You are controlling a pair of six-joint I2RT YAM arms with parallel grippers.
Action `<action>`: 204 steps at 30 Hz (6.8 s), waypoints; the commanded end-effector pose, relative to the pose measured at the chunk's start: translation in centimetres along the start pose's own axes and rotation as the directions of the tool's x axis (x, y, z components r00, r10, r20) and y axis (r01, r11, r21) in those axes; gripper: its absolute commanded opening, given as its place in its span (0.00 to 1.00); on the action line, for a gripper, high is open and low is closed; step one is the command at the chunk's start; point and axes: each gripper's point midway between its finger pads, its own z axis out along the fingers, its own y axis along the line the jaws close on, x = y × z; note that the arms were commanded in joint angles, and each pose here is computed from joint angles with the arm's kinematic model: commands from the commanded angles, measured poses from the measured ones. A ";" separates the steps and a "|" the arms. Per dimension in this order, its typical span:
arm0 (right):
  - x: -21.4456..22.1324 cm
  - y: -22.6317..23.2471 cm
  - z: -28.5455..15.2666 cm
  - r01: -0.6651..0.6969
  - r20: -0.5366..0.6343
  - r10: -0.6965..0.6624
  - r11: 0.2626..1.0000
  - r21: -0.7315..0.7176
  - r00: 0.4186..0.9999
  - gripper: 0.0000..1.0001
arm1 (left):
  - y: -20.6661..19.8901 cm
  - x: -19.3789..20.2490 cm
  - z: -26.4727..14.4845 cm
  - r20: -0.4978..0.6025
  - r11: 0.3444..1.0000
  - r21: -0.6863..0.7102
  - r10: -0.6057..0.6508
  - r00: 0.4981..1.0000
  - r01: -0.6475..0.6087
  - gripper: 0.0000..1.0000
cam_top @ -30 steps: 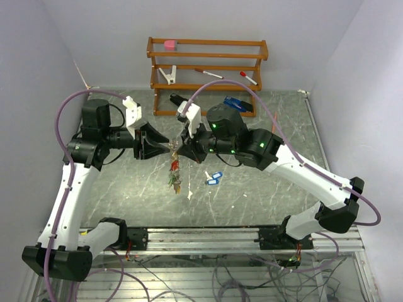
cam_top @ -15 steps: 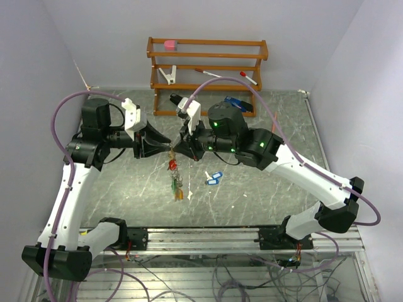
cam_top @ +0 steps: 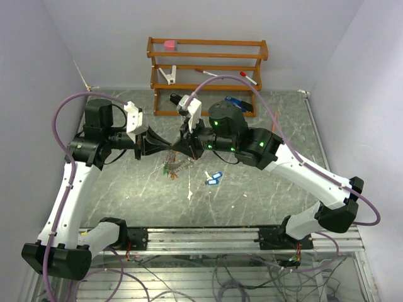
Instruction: Put the keys on the keyring
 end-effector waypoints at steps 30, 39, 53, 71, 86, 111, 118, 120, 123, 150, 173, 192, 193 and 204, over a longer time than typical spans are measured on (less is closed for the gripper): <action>-4.6 0.7 -1.7 -0.047 0.235 0.049 0.999 -0.012 0.971 0.00 | 1.4 -0.6 0.0 -0.021 0.998 -0.067 -0.017 1.000 0.016 0.12; -6.0 0.2 -3.3 -0.048 0.336 0.038 0.999 0.021 0.941 0.00 | 2.0 -1.2 -0.1 -0.024 0.996 -0.088 -0.019 1.000 0.017 0.23; -6.6 0.4 -2.8 -0.050 0.366 0.046 0.999 0.001 0.929 0.00 | 3.0 -1.8 -0.4 -0.039 0.991 -0.128 0.027 0.999 -0.032 0.24; -6.2 0.4 -3.0 -0.053 0.348 0.047 0.999 0.007 0.936 0.00 | 1.4 -3.5 -0.9 -0.062 0.984 -0.041 0.170 0.983 -0.173 0.45; -6.3 0.7 -2.3 -0.056 0.345 0.060 0.998 -0.019 0.937 0.00 | 1.3 -3.7 -0.5 -0.029 0.984 -0.005 0.176 0.984 -0.176 0.31; -7.5 -0.4 -2.4 -0.177 0.387 0.154 0.984 0.026 0.909 0.00 | -0.6 -3.8 -1.0 -0.037 0.966 0.035 0.256 0.966 -0.255 0.07; -7.8 -0.4 -2.3 -0.204 0.414 0.181 0.979 0.012 0.892 0.00 | -0.6 -3.4 -1.0 -0.046 0.967 0.028 0.254 0.966 -0.253 0.07; -7.9 -0.3 -2.2 -0.208 0.421 0.188 0.978 0.002 0.888 0.00 | -0.5 -3.2 -1.0 -0.052 0.968 0.024 0.250 0.967 -0.249 0.07; -8.4 0.0 -2.1 -0.208 0.437 0.194 0.978 -0.016 0.878 0.00 | -0.5 -2.7 -0.9 -0.060 0.971 0.019 0.241 0.969 -0.240 0.07; -6.2 -1.6 -0.1 -0.216 0.343 0.152 0.964 0.153 0.927 0.00 | -1.0 -3.3 -1.1 -0.092 0.962 0.027 0.272 0.958 -0.271 0.07; -6.1 -2.7 -1.7 -0.264 0.375 0.165 0.937 0.229 0.912 0.00 | -1.8 -2.5 -1.3 -0.107 0.967 0.021 0.254 0.961 -0.253 0.07; -6.5 -0.4 -0.6 -0.233 0.346 0.166 0.959 0.162 0.924 0.00 | -0.1 -2.2 -1.2 -0.139 0.967 -0.030 0.248 0.959 -0.254 0.07; -6.4 -0.2 -0.7 -0.230 0.339 0.167 0.961 0.154 0.926 0.00 | 0.0 -2.2 -1.3 -0.145 0.965 -0.034 0.251 0.957 -0.259 0.07; -5.7 0.4 -1.7 -0.221 0.299 0.172 0.966 0.137 0.939 0.00 | 1.6 -1.7 -1.5 -0.190 0.959 -0.077 0.253 0.949 -0.271 0.08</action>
